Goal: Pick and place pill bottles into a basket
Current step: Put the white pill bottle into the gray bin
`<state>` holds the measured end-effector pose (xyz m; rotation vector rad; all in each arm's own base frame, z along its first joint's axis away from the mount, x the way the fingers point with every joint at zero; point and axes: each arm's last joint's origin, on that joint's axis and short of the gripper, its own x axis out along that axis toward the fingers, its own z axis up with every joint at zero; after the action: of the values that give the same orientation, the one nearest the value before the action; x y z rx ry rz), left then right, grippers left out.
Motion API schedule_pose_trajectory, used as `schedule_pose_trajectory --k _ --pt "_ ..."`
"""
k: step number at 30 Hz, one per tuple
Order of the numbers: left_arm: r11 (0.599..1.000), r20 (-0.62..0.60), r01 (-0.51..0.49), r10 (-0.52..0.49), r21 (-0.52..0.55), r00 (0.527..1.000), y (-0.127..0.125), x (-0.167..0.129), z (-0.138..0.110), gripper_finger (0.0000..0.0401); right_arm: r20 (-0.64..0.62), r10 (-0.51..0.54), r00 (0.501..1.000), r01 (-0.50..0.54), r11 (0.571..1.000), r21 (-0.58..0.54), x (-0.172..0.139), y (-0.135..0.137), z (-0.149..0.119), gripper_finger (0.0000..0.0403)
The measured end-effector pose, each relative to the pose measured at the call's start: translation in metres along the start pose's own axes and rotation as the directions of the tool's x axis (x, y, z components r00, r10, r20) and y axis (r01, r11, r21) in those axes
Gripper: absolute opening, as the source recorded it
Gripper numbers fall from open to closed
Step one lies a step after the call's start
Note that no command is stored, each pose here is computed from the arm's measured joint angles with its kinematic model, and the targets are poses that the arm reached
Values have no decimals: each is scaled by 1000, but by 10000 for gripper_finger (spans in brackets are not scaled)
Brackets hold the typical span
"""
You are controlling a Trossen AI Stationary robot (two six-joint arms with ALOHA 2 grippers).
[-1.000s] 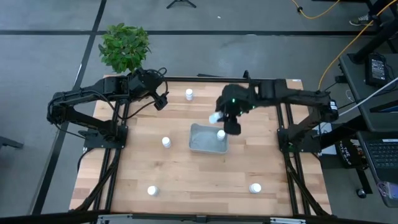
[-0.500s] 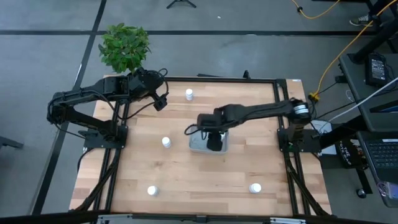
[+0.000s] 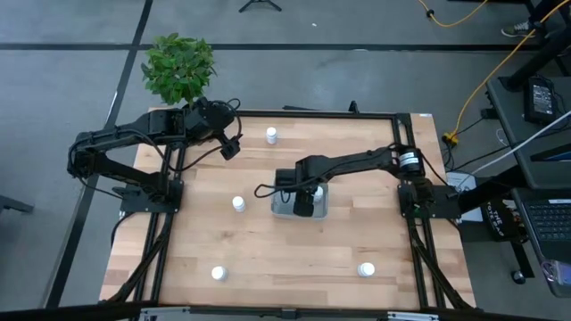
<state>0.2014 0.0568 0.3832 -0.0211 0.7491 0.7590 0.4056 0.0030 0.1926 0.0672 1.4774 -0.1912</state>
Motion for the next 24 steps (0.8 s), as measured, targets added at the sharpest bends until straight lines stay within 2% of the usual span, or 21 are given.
schedule_pose_trajectory --k 9,17,20,24 --pt "1000 0 0 0 -3 1000 0 0 0 391 0 3 1000 -3 1000 31 3 -14 3 165" --pt "1000 0 0 0 -2 1000 0 0 0 391 -5 26 1000 -26 999 41 3 -13 3 299" --pt "1000 0 0 0 -2 1000 0 0 0 391 -8 32 999 -31 997 66 2 -13 2 317" --pt "1000 0 0 0 0 1000 0 0 0 391 -19 43 999 -41 995 87 -13 -13 1 317"
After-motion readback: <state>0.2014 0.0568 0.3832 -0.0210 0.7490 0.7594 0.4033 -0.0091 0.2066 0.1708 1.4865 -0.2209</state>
